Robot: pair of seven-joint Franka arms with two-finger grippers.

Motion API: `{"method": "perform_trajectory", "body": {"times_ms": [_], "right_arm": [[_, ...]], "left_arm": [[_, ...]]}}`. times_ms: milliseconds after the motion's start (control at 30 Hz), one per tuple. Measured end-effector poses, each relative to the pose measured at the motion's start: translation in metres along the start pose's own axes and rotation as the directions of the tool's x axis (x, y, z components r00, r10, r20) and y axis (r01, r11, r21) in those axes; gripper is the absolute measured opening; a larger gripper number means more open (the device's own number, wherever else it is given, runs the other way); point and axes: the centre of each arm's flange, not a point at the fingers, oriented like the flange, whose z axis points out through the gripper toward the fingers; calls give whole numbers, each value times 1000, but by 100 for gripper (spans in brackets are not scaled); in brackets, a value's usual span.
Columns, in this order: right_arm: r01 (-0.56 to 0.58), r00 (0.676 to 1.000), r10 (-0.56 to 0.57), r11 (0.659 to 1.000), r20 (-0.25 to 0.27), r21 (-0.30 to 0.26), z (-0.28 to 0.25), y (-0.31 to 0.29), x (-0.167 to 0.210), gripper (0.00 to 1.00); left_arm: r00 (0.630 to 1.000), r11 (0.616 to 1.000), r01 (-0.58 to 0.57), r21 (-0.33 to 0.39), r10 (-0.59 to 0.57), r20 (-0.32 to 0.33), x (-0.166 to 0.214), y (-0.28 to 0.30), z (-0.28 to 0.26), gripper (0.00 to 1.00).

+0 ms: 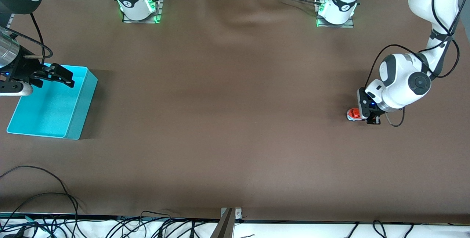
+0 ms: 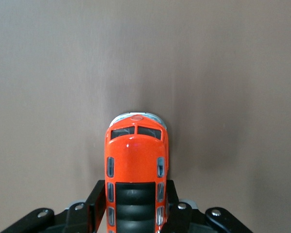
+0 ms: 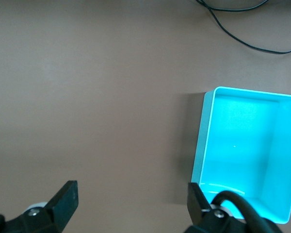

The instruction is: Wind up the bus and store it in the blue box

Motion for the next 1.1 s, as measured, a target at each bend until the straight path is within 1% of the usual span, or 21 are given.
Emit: {"method": "perform_trajectory", "body": {"times_ms": [200, 434, 768, 1101], "right_arm": [[0, 1000, 0, 1000, 0, 0, 0, 0, 0, 100], [0, 1000, 0, 1000, 0, 0, 0, 0, 0, 100], [0, 1000, 0, 1000, -1, 0, 0, 0, 0, 100], [0, 1000, 0, 1000, -1, 0, 0, 0, 0, 100]], "left_arm": [[1000, 1000, -27, 1, 27, -9, 17, -1, 0, 52], [1000, 1000, -18, 3, 18, -8, 12, -1, 0, 52], [998, 998, 61, 13, -61, -8, -37, 1, 1, 52], [994, 994, 111, 17, -111, -9, -79, 4, 2, 52]]}}
